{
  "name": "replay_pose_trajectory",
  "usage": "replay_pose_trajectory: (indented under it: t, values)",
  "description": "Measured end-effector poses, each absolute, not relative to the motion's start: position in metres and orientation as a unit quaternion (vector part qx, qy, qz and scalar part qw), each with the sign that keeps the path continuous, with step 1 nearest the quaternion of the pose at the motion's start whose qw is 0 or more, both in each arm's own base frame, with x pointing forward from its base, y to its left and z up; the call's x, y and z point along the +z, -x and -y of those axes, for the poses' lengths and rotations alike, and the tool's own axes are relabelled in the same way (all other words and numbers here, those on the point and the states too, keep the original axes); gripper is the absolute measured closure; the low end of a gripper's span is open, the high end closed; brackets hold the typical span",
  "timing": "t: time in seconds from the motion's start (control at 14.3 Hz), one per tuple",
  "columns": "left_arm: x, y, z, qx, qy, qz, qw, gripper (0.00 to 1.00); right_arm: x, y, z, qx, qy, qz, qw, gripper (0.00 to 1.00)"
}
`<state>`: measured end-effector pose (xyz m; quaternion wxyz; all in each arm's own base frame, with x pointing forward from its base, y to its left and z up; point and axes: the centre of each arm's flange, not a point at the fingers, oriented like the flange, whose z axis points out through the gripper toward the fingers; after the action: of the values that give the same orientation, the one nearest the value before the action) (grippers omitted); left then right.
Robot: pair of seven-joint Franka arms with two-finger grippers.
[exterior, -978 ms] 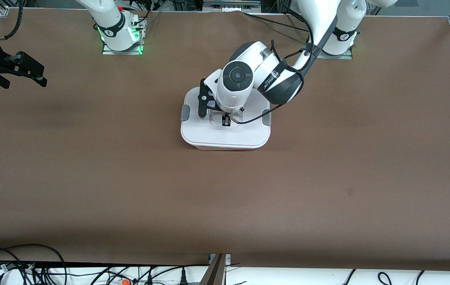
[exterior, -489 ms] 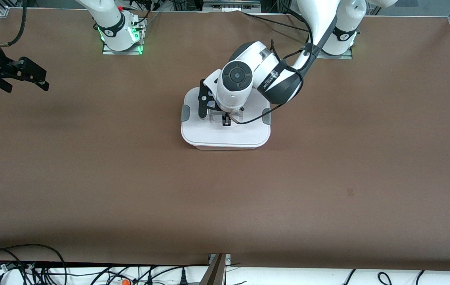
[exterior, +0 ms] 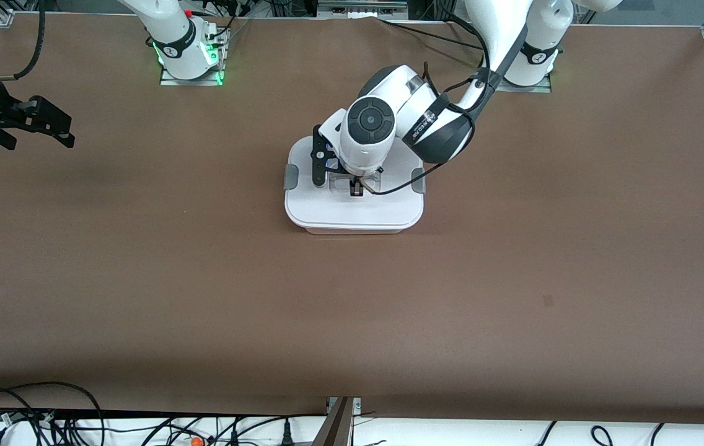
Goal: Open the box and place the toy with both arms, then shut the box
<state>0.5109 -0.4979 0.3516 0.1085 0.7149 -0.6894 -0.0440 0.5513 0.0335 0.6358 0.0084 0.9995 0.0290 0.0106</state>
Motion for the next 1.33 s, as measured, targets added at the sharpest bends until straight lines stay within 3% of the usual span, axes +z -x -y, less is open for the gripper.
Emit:
replay_pose_trajectory:
  t: [1.33]
  values:
    - [0.354, -0.508, 0.5, -0.045, -0.713, 0.692, 0.107, 0.93, 0.639, -0.554, -0.058, 0.032, -0.998, -0.05, 0.007, 0.0]
